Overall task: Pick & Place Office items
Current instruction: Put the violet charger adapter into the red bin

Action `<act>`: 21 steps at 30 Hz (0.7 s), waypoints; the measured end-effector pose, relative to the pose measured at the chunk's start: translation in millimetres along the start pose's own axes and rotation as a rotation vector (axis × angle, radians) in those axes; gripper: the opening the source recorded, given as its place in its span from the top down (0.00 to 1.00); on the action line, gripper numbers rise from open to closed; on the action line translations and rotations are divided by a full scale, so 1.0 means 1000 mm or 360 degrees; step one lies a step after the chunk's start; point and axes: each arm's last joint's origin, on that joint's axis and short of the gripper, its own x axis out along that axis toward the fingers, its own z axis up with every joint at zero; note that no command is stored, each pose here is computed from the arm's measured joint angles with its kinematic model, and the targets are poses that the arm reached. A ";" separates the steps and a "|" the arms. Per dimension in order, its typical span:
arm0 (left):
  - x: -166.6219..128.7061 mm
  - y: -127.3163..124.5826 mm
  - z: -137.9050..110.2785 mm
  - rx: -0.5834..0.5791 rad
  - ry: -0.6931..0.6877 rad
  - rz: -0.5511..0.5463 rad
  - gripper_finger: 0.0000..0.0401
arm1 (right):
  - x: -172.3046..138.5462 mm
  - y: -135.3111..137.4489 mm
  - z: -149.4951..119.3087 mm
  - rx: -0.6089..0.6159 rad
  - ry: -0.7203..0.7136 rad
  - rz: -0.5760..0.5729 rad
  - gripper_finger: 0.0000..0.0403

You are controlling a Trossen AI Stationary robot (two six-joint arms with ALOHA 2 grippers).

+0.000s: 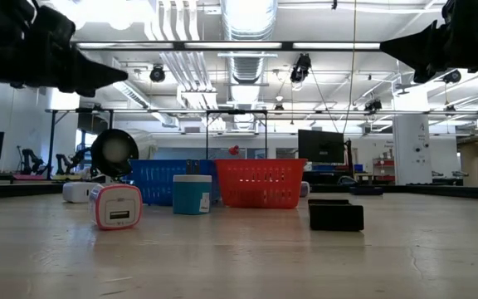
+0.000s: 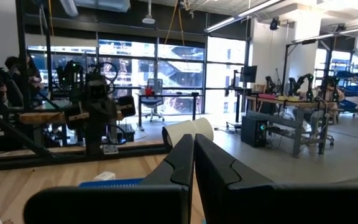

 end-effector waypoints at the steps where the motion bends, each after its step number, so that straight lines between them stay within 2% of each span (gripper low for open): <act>1: 0.000 -0.001 -0.003 0.0015 0.0015 -0.0003 1.00 | 0.000 0.000 0.000 -0.0005 0.0000 0.0000 0.98; 12: 0.000 0.000 -0.011 0.0053 0.0049 0.0009 0.99 | 0.000 0.000 0.000 -0.0017 0.0001 -0.0022 0.98; 21: 0.000 -0.004 -0.016 0.0120 0.0026 -0.0137 0.99 | 0.000 -0.001 0.000 -0.0017 0.0002 -0.0028 0.98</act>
